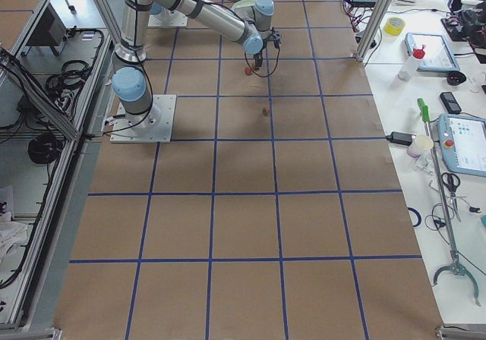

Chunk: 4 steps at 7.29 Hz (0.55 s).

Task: Collect all strawberries into plate
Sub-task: 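Lower the right gripper onto a strawberry of the close pair and grasp it, then carry the strawberry toward the plate with the right gripper and release it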

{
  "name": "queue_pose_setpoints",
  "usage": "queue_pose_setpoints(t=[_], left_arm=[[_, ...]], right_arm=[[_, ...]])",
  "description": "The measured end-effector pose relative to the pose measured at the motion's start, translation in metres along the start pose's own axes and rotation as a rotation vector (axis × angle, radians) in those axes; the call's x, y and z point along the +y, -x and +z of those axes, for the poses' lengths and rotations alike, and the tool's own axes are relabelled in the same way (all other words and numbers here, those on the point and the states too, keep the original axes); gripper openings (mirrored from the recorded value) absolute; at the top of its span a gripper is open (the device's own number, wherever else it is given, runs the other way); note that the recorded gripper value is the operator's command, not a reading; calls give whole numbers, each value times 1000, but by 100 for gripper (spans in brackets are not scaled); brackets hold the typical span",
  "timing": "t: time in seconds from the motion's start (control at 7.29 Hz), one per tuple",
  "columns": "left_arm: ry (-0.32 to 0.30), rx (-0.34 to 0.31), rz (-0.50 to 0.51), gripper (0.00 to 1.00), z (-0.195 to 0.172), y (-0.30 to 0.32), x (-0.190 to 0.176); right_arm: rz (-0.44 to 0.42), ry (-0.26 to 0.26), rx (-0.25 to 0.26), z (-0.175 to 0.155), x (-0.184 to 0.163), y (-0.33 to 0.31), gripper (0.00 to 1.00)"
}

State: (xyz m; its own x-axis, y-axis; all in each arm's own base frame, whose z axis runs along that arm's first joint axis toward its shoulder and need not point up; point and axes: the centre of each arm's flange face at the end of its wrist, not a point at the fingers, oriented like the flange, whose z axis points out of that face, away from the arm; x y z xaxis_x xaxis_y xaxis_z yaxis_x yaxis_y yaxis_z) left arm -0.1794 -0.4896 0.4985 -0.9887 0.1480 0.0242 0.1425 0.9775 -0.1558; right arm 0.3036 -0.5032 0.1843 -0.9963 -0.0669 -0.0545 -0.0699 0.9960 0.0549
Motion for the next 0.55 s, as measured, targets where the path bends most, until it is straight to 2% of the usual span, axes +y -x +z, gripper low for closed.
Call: queue_pose_setpoints(t=[0.27, 0.41, 0.55], left_arm=[[0, 0, 1, 100, 0, 0, 0], [-1, -1, 0, 100, 0, 1, 0], [-1, -1, -1, 100, -1, 1, 0]], right_arm=[[1, 19, 4, 9, 4, -2, 33], [1, 24, 5, 11, 5, -2, 18], [1, 26, 4, 11, 4, -2, 13]])
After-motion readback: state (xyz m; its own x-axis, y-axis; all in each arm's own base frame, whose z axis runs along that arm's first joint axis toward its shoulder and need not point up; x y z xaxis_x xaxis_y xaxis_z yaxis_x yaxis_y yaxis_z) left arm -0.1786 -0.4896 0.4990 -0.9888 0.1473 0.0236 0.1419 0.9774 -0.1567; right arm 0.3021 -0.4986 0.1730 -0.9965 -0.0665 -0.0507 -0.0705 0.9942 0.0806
